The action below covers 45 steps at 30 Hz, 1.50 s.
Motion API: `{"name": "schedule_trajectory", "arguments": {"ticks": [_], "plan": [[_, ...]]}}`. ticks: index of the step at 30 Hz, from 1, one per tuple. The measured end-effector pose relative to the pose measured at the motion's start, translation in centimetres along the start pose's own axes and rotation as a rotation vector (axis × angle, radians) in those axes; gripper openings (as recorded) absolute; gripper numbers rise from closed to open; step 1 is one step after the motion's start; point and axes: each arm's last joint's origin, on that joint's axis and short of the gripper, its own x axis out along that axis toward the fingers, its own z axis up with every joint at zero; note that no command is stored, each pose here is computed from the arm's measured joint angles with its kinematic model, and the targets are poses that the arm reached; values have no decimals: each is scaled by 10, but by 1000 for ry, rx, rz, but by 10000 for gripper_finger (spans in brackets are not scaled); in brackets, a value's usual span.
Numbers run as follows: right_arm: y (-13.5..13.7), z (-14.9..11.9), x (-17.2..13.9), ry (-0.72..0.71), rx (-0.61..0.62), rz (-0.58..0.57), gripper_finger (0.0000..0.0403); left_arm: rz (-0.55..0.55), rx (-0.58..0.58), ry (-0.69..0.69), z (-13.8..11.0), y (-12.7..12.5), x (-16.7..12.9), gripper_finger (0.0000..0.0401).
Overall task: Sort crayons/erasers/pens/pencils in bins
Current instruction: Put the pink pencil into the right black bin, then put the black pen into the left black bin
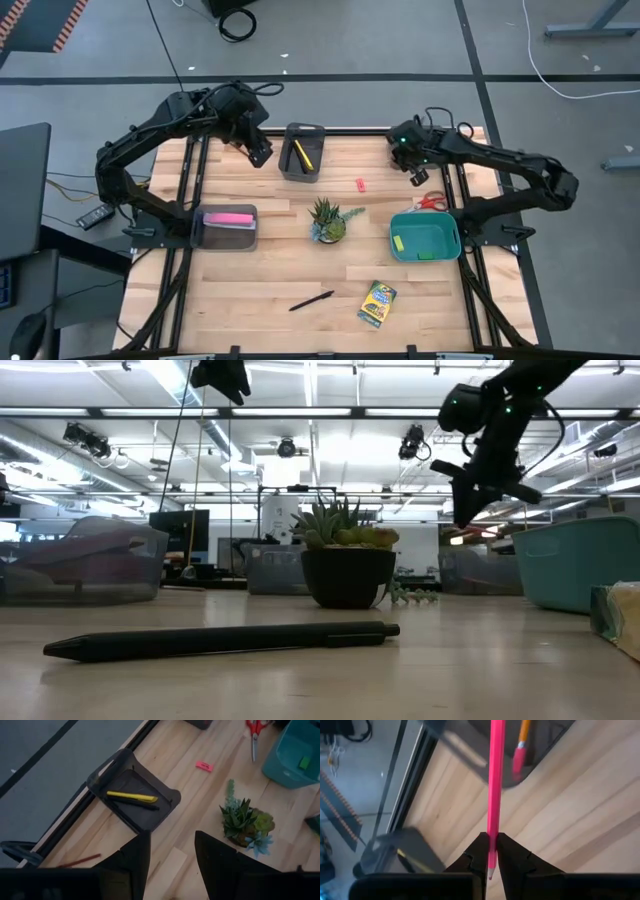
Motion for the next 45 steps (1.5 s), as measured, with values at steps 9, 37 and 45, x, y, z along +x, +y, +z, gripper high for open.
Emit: {"name": "schedule_trajectory", "arguments": {"ticks": [9,37,45], "plan": [[4,34,2,-26,13,-27,42,1,-42,4,0,0,0,162],[8,75,37,4,26,-156,73,-3,-167,-11,1,0,0,162],[12,72,33,4,-26,-125,130,-3,-149,-11,1,0,0,162]]}}
